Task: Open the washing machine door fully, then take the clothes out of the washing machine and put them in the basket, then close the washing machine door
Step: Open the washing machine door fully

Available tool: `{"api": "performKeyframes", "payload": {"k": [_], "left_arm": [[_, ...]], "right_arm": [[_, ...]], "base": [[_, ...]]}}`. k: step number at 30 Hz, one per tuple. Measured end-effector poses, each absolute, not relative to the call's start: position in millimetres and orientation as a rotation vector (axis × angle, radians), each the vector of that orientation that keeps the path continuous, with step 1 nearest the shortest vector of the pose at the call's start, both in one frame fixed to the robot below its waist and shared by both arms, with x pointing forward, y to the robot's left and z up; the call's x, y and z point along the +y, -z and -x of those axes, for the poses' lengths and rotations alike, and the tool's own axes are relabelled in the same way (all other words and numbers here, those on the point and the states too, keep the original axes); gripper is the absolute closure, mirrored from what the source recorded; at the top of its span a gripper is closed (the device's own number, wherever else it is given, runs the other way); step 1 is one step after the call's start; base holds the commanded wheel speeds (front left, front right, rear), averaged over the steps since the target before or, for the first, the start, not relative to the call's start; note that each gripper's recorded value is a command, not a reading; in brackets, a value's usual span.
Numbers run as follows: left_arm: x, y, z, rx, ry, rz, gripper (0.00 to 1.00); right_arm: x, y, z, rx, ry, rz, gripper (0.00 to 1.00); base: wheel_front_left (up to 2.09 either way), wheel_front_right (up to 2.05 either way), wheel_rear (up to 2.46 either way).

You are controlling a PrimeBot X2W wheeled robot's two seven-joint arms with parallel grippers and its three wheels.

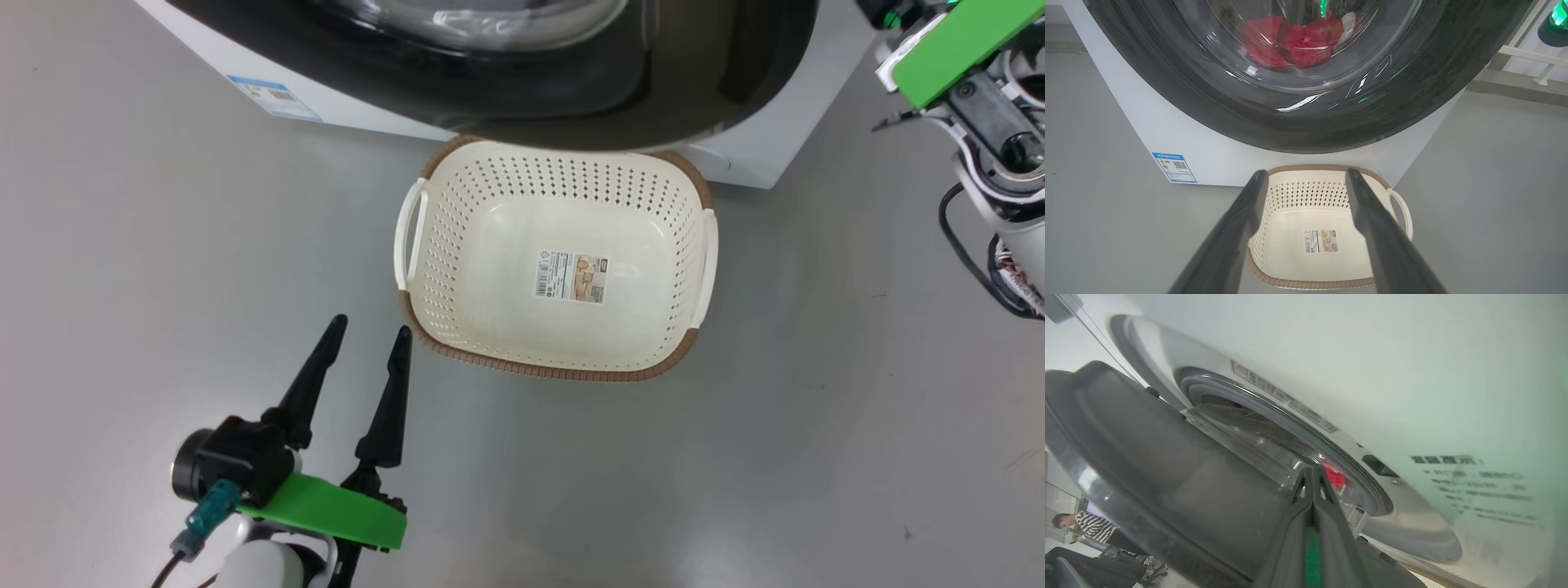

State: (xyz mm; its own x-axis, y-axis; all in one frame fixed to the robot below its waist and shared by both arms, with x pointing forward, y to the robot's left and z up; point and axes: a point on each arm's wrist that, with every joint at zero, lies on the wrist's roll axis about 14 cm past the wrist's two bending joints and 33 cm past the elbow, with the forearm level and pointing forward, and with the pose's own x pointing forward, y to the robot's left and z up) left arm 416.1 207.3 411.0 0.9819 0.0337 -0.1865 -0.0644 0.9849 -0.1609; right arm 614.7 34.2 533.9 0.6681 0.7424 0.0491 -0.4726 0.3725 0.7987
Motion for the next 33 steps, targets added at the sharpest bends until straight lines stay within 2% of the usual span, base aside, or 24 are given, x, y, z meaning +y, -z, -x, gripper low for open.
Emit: {"api": "performKeyframes", "payload": {"k": [7,23,33], "left_arm": [[206,-423,-416,0.153,-0.043,0.171,0.00],[202,-448,-409,0.087,-0.031,0.176,0.00],[200,-451,-404,0.082,-0.027,0.176,0.00]], "right_arm": [[42,-533,-594,0.400,-0.833,-0.863,1.00],[67,-546,-520,0.479,-0.969,-0.819,1.00],[70,-549,-504,0.491,-0.991,-0.816,1.00]], "base": [[0.00,0.00,0.00],[0.00,0.00,0.00],[0.00,0.00,0.00]]}}
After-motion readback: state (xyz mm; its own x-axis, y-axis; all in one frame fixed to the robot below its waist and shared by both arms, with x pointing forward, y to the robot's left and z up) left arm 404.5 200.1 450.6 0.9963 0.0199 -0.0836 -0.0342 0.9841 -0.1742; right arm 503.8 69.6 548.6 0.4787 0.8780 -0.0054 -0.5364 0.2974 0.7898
